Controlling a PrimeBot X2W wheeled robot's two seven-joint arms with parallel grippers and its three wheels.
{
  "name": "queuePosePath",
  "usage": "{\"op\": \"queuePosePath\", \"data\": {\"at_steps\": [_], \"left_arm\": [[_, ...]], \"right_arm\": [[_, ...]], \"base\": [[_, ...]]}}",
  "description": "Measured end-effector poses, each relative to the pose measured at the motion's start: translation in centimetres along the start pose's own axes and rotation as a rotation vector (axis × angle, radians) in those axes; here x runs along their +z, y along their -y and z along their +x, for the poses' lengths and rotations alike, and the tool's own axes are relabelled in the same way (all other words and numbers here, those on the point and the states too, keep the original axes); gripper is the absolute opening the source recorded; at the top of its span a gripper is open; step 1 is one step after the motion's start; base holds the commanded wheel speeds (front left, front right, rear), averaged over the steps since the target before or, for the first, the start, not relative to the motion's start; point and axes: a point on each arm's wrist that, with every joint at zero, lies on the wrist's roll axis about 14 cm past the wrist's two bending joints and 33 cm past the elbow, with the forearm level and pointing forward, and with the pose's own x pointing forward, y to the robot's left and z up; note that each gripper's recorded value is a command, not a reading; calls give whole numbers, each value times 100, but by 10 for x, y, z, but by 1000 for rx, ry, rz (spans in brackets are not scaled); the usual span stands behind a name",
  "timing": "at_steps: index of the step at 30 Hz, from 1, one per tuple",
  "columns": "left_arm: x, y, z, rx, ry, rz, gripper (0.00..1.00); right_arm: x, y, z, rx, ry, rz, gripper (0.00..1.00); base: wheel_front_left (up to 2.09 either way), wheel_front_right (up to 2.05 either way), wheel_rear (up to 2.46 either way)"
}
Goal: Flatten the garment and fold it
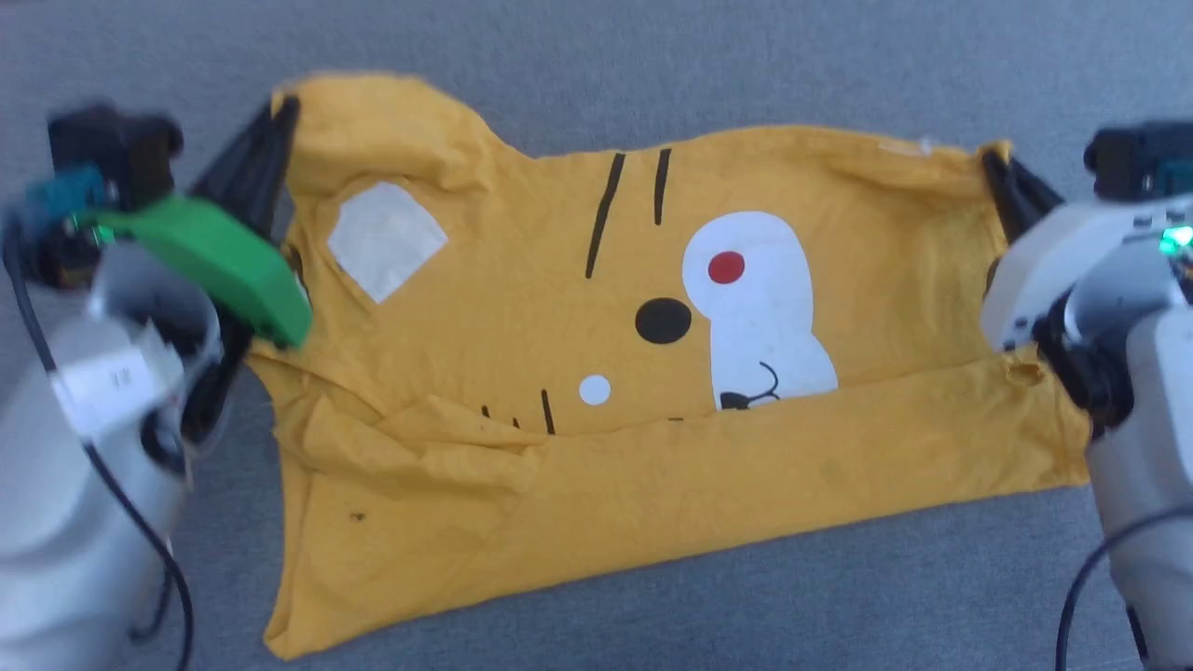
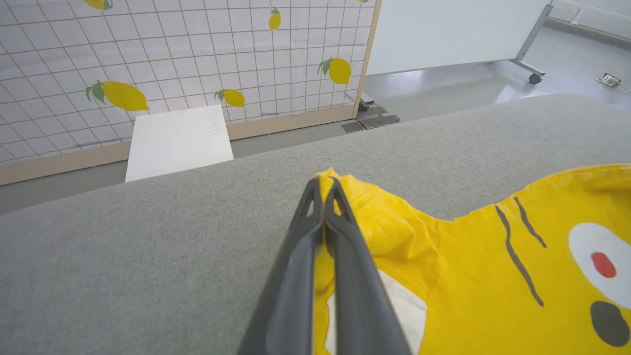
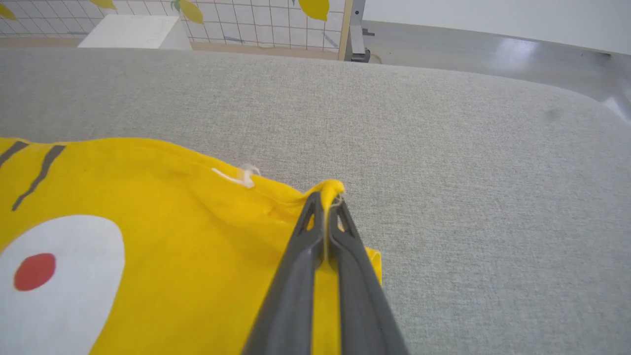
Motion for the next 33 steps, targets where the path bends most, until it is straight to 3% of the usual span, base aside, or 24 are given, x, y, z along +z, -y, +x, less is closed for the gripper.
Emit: {"op": "queuePosePath", "data": {"at_steps": [5,11,19,26,30,31,32,33], "left_arm": [[-8,16,-59,33,5,-97,0],[-32,28,-123,93,-48,-234,0],[-83,45,-180,157,-179,-368,0],[-124,63,-199,152,-307,-422,0],[-139,70,-200,142,-346,-425,0],[-139,70,-199,141,-348,-420,19],[-139,72,-198,136,-347,-421,67],[-140,73,-197,134,-346,-422,100]], "right_arm": [[3,0,-33,15,99,16,0],[-10,16,-57,-13,81,18,0],[-32,17,-56,7,-59,-63,0],[-80,8,-56,40,-310,-112,0],[-91,4,-56,49,-385,-102,0],[-92,5,-56,48,-397,-94,9],[-92,5,-57,46,-404,-88,37],[-91,5,-57,46,-407,-79,100]], "base": [[0,0,0],[0,0,0],[0,0,0],[0,0,0],[0,0,0],[0,0,0],[0,0,0],[0,0,0]]}}
